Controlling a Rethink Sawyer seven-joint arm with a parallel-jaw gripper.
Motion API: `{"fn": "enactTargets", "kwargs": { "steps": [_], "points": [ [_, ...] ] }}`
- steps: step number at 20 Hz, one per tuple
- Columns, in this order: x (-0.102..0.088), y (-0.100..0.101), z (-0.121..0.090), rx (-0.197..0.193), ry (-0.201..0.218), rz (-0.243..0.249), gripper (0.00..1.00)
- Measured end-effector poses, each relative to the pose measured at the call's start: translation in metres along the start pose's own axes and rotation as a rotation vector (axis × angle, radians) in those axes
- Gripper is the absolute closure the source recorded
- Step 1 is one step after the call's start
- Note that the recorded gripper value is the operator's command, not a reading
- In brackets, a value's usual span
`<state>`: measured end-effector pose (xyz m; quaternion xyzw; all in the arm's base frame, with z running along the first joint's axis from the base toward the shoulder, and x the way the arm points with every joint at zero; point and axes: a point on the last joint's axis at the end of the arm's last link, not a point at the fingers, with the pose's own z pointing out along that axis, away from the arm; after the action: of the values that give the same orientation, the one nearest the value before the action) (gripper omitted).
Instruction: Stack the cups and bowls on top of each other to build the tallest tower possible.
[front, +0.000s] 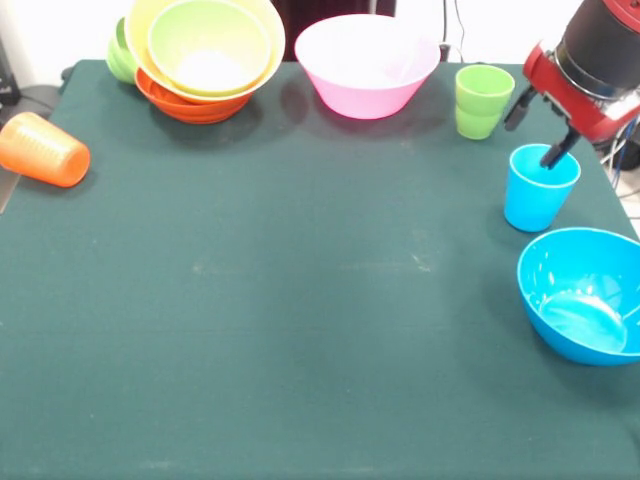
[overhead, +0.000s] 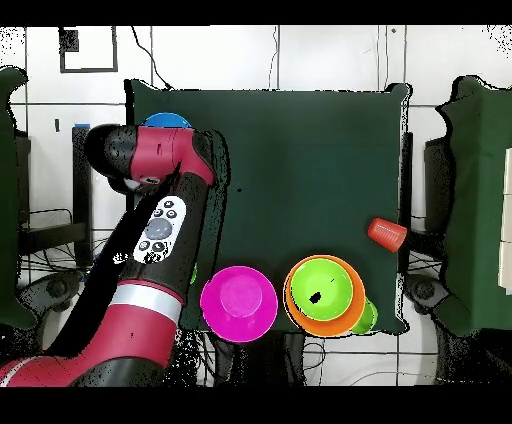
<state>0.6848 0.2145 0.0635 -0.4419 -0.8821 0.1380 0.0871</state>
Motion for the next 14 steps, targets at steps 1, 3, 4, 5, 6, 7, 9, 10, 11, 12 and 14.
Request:
{"fn": "enactTargets", "kwargs": {
  "steps": [1, 3, 4, 5, 6, 7, 9, 10, 11, 12, 14],
  "points": [
    [-0.002, 0.002, 0.001, -0.014, -0.017, -0.001, 0.0],
    [-0.007, 0.006, 0.002, -0.048, -0.056, -0.005, 0.0],
    [-0.008, 0.007, 0.003, -0.056, -0.066, -0.007, 0.0],
    [-0.011, 0.009, 0.004, -0.071, -0.084, -0.009, 0.0],
    [-0.012, 0.01, 0.004, -0.08, -0.094, -0.01, 0.0],
    [-0.014, 0.011, 0.005, -0.089, -0.105, -0.012, 0.0],
    [-0.019, 0.013, 0.007, -0.111, -0.13, -0.015, 0.0],
    [-0.021, 0.014, 0.008, -0.119, -0.138, -0.016, 0.0],
    [-0.022, 0.014, 0.009, -0.124, -0.143, -0.017, 0.0],
    [-0.026, 0.014, 0.011, -0.134, -0.151, -0.017, 0.0],
    [-0.031, 0.014, 0.014, -0.144, -0.159, -0.016, 0.0]
  ]
}}
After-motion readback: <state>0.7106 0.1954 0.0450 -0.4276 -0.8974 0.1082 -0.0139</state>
